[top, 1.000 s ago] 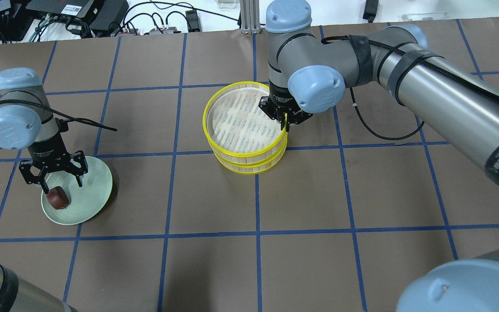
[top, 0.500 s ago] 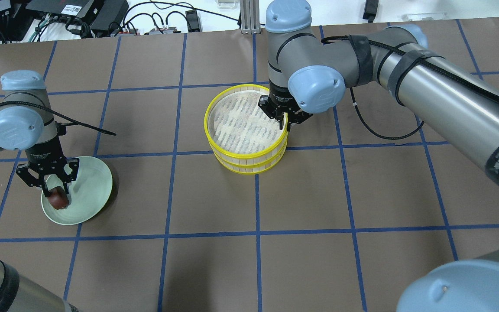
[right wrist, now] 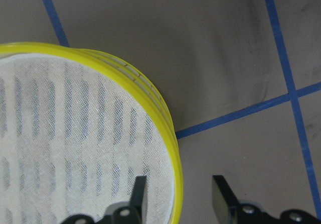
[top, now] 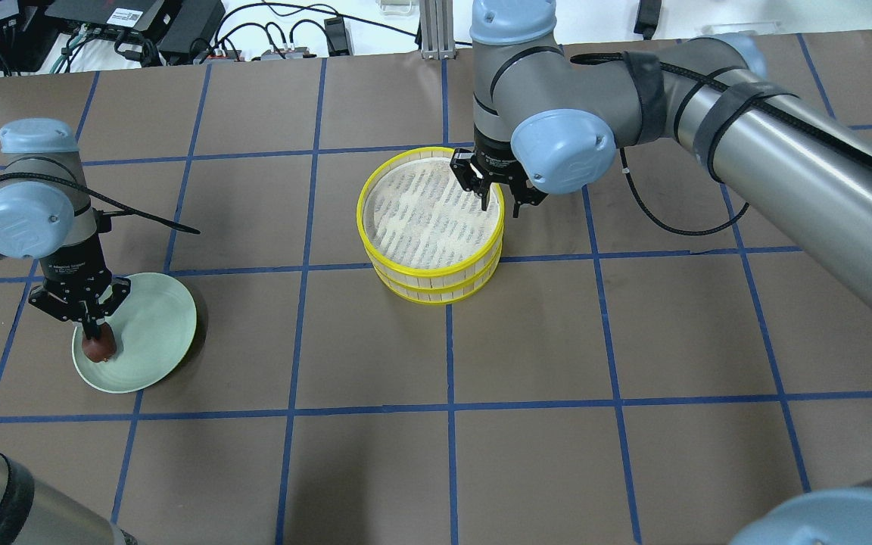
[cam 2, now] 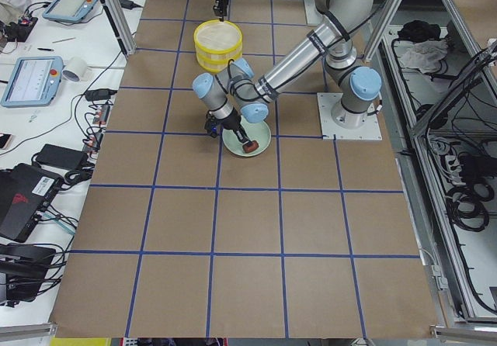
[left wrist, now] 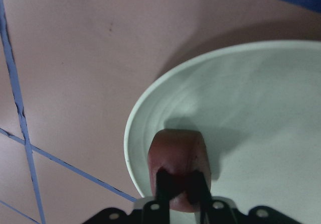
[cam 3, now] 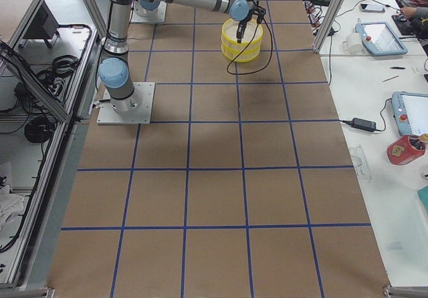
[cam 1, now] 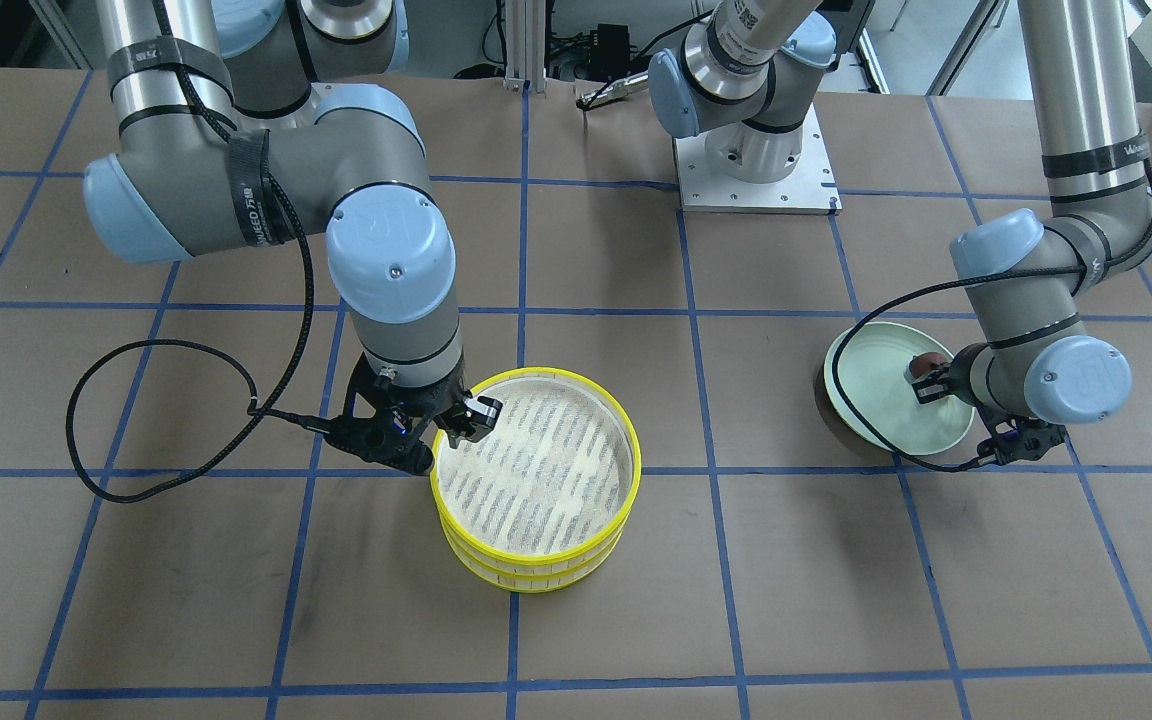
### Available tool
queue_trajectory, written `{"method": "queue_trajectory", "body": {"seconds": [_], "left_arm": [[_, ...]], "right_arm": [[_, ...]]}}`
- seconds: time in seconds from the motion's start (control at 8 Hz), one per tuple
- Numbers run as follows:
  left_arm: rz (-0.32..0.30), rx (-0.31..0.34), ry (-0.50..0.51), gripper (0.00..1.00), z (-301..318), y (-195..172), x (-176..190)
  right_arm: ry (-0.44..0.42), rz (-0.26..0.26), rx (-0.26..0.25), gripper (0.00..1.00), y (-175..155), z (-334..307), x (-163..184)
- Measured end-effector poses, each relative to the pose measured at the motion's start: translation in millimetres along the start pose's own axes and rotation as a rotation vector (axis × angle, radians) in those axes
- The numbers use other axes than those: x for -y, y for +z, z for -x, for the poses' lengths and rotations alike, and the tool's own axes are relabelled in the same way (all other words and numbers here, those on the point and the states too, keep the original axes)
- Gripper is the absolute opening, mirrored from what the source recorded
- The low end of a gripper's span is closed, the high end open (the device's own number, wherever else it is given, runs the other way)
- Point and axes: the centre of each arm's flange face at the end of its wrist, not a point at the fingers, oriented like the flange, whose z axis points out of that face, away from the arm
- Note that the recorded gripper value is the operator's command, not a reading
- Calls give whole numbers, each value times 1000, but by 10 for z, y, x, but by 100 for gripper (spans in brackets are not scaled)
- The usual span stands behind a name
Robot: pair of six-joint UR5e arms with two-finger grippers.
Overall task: Place buns in different layers of steamer
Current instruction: 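Lower the left gripper and grasp the brown bun on the plate, then lift the brown bun with the left gripper while the right releases the steamer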
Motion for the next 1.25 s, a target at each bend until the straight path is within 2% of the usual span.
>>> {"method": "queue_trajectory", "body": {"seconds": [0.25, 0.38, 0.5, 0.62, 0.88, 1.0, 1.12, 1.25], "left_arm": [[-28, 3, -8, 0, 59, -138, 3], [-54, 2, -12, 0, 90, -280, -16], [-81, 4, -12, 0, 102, -471, -71], [-103, 9, 0, 0, 64, -685, -145], [-158, 25, 46, 0, -223, -1239, -371], [-192, 9, 57, 0, -417, -1484, -513], [-224, -43, 60, 0, -619, -1694, -677], [-249, -122, 44, 0, -804, -1872, -825]], "right_arm": [[24, -48, 32, 90, -386, -212, 14], [42, -71, 50, 91, -608, -448, 96], [49, -93, 68, 100, -826, -714, 182], [43, -97, 78, 100, -1014, -975, 226], [-12, -74, 72, 100, -1309, -1471, 219], [-26, -52, 64, 100, -1431, -1642, 139], [-36, -34, 58, 100, -1529, -1744, 44], [-43, -15, 51, 100, -1566, -1795, -20]]}}
